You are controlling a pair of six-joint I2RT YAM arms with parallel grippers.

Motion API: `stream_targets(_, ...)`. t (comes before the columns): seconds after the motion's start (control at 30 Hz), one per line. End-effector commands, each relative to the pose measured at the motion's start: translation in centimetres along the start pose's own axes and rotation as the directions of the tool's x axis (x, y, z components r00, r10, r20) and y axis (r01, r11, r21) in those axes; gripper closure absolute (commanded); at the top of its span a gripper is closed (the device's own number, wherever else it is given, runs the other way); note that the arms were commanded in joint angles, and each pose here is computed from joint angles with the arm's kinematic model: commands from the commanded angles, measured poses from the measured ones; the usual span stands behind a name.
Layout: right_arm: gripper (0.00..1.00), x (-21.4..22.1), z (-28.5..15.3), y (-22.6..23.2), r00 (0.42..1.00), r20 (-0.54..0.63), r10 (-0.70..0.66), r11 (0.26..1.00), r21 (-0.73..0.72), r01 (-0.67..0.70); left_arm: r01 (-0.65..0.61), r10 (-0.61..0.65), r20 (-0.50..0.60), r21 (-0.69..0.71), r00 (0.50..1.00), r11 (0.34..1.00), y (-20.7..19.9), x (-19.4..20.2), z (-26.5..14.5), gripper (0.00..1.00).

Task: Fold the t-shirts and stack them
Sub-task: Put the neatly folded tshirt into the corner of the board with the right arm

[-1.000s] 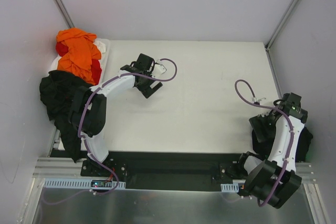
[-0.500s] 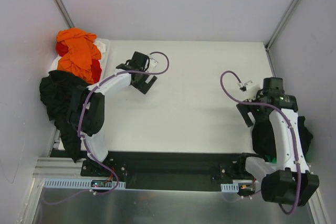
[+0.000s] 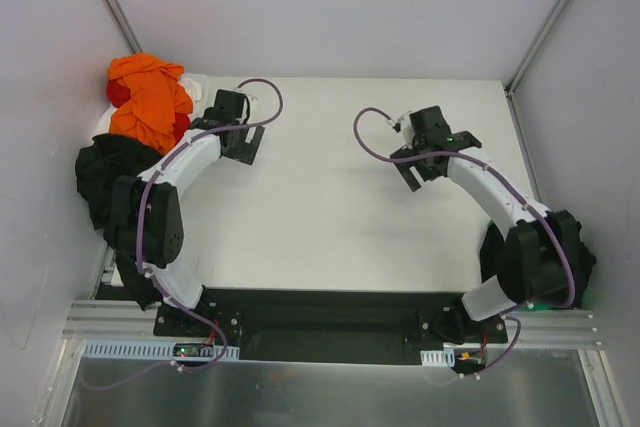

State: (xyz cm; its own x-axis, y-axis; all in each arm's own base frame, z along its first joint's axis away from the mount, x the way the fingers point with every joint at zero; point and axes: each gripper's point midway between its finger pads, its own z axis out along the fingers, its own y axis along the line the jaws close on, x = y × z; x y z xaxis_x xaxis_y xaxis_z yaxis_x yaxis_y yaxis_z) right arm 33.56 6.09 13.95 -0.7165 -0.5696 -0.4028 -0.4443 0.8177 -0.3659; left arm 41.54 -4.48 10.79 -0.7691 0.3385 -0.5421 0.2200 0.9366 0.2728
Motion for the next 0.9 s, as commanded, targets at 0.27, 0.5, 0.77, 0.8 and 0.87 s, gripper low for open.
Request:
stream_targets(0.27,0.04,-3.9,1.2,1.2,0.995,0.051,-0.087,0.984,0.161,0.078,-0.048,0.051,0.195,-0.017,0.979,0.999,1.3,0.5,-7.8,0.01)
stream_targets(0.5,0.04,-3.6,1.1,1.6,0.998,0.027,-0.053,0.988,0.146,0.049,0.043,-0.041,0.263,-0.002,0.964,0.999,1.7,-0.3,-11.2,0.01)
stream_targets(0.77,0.04,-3.8,-0.5,1.2,0.996,0.077,-0.041,0.989,0.144,0.03,0.032,-0.029,0.236,-0.01,0.971,0.999,1.7,0.3,-10.5,0.01)
stream_targets(0.8,0.04,-3.7,-0.6,1.1,0.996,0.078,-0.048,0.988,0.151,0.036,0.031,-0.03,0.239,0.003,0.971,1.0,1.4,0.4,-10.6,0.01)
stream_targets(0.87,0.04,-3.6,-0.9,0.9,0.995,0.085,-0.046,0.987,0.156,0.033,0.02,-0.025,0.235,0.021,0.972,1.0,1.1,0.7,-10.5,0.01)
